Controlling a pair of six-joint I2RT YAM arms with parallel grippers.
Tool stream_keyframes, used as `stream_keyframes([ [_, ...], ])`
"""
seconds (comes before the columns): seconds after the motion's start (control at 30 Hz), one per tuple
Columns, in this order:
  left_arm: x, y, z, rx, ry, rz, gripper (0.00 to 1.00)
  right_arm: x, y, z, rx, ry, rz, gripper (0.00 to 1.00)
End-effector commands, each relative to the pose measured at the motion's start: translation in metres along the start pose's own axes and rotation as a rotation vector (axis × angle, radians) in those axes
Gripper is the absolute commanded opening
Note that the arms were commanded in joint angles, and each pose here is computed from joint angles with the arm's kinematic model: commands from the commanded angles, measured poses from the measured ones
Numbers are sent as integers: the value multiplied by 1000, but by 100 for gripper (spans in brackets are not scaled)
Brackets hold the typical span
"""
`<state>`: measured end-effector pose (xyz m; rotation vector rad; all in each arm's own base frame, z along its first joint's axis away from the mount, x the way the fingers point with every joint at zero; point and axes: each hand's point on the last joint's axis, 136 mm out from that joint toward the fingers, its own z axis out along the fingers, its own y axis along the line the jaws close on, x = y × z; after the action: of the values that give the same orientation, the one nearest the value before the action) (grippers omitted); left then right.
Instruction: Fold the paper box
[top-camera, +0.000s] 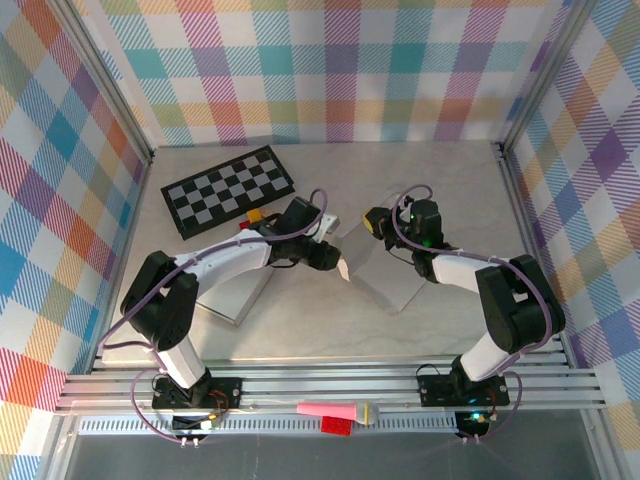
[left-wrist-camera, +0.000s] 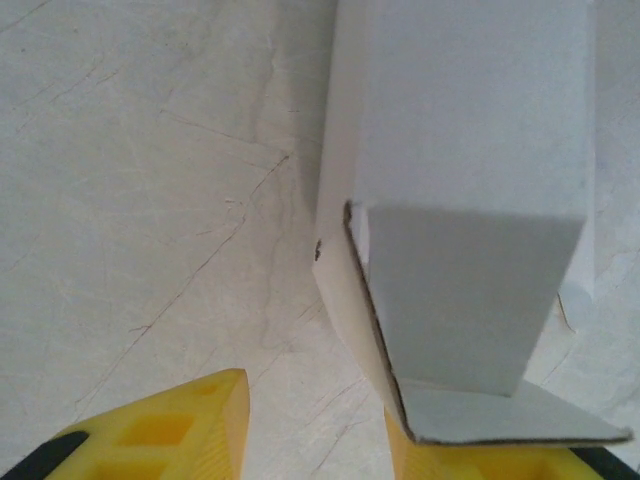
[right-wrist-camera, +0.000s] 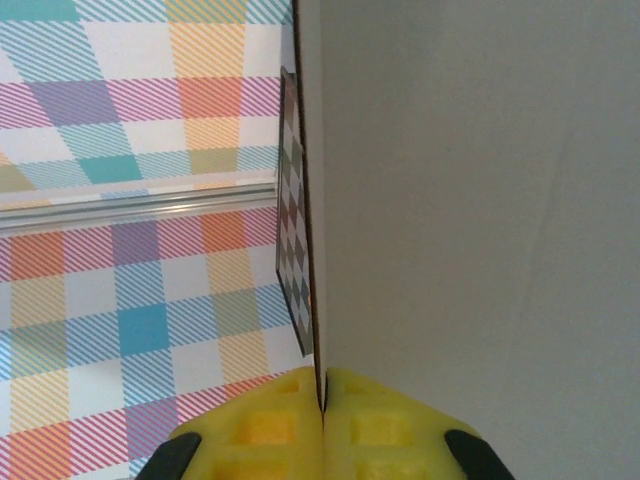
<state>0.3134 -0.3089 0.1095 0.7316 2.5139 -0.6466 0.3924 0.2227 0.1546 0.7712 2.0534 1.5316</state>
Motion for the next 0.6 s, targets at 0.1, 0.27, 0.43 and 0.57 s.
stream_keyframes([
  [0.1, -13, -8, 4, -31, -3, 76, 41, 9, 12, 2, -24, 44, -21, 0],
  [0.27, -17, 1, 8, -84, -18, 55, 41, 11, 3, 2, -24, 40, -23, 0],
  [0.43, -14, 11, 12, -131, -37, 9, 43, 10, -10, 0, -30, 14, -6, 0],
  [0.57, -13, 9, 17, -116, -75, -30, 46, 7, -16, 1, -40, -9, 14, 0],
])
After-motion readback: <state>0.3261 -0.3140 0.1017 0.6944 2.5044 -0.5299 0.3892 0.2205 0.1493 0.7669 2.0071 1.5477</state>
